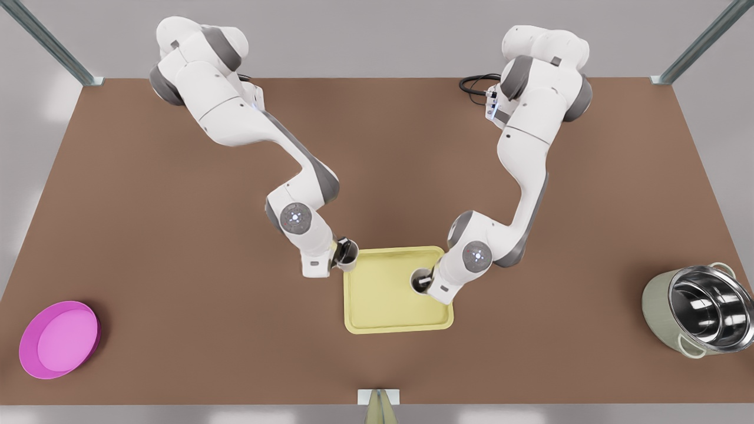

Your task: Use both arms to respectively pick up the white IKEA cups from the middle-left and middle-right positions, then place the white IKEA cups onto the middle-middle tray, ensuring that the cups remain upright and do not tip over

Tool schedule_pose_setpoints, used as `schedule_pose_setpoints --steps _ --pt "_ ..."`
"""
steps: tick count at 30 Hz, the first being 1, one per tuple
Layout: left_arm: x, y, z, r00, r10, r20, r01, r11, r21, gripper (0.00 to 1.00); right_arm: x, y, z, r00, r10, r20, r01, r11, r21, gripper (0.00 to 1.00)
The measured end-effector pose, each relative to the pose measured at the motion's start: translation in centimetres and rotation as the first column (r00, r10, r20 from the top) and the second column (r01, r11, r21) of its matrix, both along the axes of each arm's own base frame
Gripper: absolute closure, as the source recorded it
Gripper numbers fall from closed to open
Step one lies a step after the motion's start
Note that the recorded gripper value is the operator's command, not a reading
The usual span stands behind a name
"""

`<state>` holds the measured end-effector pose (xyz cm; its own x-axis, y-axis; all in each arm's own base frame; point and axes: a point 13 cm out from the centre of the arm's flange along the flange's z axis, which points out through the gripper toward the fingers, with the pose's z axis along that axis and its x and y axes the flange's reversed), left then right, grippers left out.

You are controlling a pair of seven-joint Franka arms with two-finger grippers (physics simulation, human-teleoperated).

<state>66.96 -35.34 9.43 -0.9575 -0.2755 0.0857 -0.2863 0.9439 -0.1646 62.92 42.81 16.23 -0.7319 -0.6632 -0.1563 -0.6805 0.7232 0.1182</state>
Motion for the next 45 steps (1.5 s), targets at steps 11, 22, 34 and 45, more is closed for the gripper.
schedule_pose_setpoints --steps 11,22,34,45 --pt "0.7 -0.7 1.8 0.989 0.151 0.003 -0.151 0.988 -0.03 0.0 2.5 5.8 -4.8 0.999 0.01 0.03 -0.011 0.999 0.03 0.79" --pt "-0.2 0.0 5.3 0.971 0.233 -0.042 -0.233 0.972 0.01 0.0 2.4 5.9 -5.7 1.0 0.001 0.023 -0.002 1.0 0.03 0.0" --pt "-8.6 20.1 36.1 0.976 0.21 -0.064 -0.191 0.956 0.224 0.0 3.4 4.6 0.7 0.999 -0.035 0.022 0.034 0.998 0.062 0.0" --pt "-15.7 23.3 37.1 0.949 0.011 -0.316 0.067 0.97 0.235 0.0 2.1 -38.9 30.6 0.868 -0.489 0.08 0.491 0.828 -0.271 0.0"
